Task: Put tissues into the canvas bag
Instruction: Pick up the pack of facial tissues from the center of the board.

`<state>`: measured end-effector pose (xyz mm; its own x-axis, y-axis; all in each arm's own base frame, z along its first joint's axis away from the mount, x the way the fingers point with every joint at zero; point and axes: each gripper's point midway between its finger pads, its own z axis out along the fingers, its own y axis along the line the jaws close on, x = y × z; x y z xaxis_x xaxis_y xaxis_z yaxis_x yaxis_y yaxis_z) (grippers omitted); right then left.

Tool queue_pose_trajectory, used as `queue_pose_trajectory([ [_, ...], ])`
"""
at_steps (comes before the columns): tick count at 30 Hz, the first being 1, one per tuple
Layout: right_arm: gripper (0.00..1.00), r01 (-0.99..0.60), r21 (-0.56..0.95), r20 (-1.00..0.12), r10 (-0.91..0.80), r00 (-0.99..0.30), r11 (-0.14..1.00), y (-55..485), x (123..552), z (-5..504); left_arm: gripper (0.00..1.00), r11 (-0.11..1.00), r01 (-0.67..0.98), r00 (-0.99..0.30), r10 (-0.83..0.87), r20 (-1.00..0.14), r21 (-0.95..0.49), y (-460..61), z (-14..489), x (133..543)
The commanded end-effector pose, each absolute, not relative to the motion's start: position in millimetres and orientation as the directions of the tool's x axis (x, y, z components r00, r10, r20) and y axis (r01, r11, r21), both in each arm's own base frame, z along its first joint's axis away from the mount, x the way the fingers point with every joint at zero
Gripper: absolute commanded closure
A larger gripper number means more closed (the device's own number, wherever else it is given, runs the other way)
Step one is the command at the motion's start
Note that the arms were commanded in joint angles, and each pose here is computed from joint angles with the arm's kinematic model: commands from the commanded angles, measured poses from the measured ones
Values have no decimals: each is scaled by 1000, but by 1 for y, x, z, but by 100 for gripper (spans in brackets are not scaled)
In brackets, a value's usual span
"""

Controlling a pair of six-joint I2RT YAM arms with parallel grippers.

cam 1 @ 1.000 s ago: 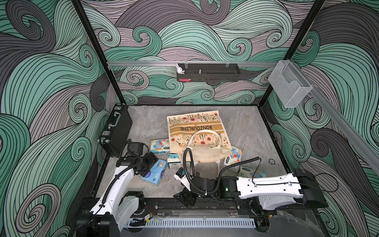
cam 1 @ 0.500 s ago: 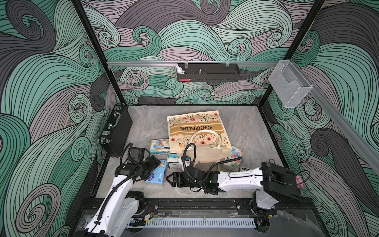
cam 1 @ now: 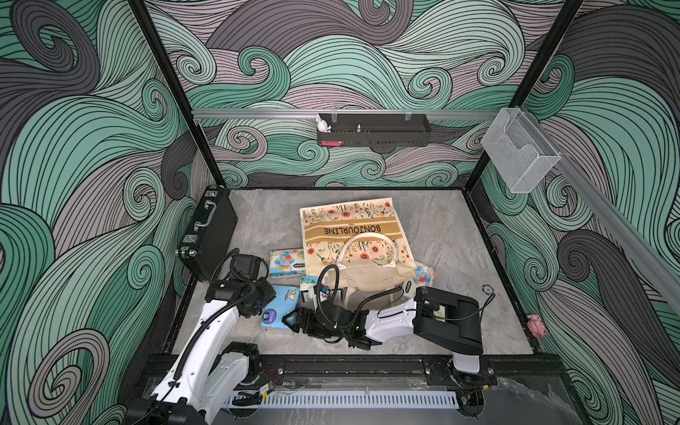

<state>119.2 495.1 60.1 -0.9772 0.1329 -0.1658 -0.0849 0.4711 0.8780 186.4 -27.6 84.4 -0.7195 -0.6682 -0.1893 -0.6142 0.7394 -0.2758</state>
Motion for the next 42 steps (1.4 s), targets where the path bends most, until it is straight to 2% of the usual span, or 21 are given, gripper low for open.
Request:
queue_pose_trajectory([
  [1,13,-43,905,-138,196,-971,424,500,131,68,55,736,-644,-714,-676,-182,-209,-19,76,181],
  [4,12,-28,905,-126,205,-971,424,500,133,63,50,738,-650,-718,-675,-169,-182,-18,71,181],
  [7,14,-3,910,-94,199,-975,414,502,132,53,50,753,-635,-745,-656,-122,-171,-23,64,180],
  [12,20,25,922,-48,177,-983,387,499,127,42,52,764,-633,-767,-641,-37,-124,-28,53,176],
  [17,20,12,907,-40,114,-993,421,485,117,28,55,766,-636,-770,-638,7,-92,-30,46,173],
  [24,17,27,861,-35,112,-993,509,479,120,10,56,770,-632,-772,-635,-8,-87,-29,48,171],
  [28,28,39,844,-44,142,-989,534,480,128,3,58,773,-631,-774,-633,-18,-71,-27,51,170],
  [30,24,27,858,-52,139,-989,513,484,134,3,60,772,-631,-773,-634,-16,-71,-27,52,169],
  [36,23,-27,856,-72,68,-995,517,493,136,-5,61,772,-632,-773,-634,-11,-69,-27,57,165],
  [42,27,-74,860,-95,17,-995,504,506,136,-2,61,770,-634,-771,-636,-14,-72,-27,57,165],
])
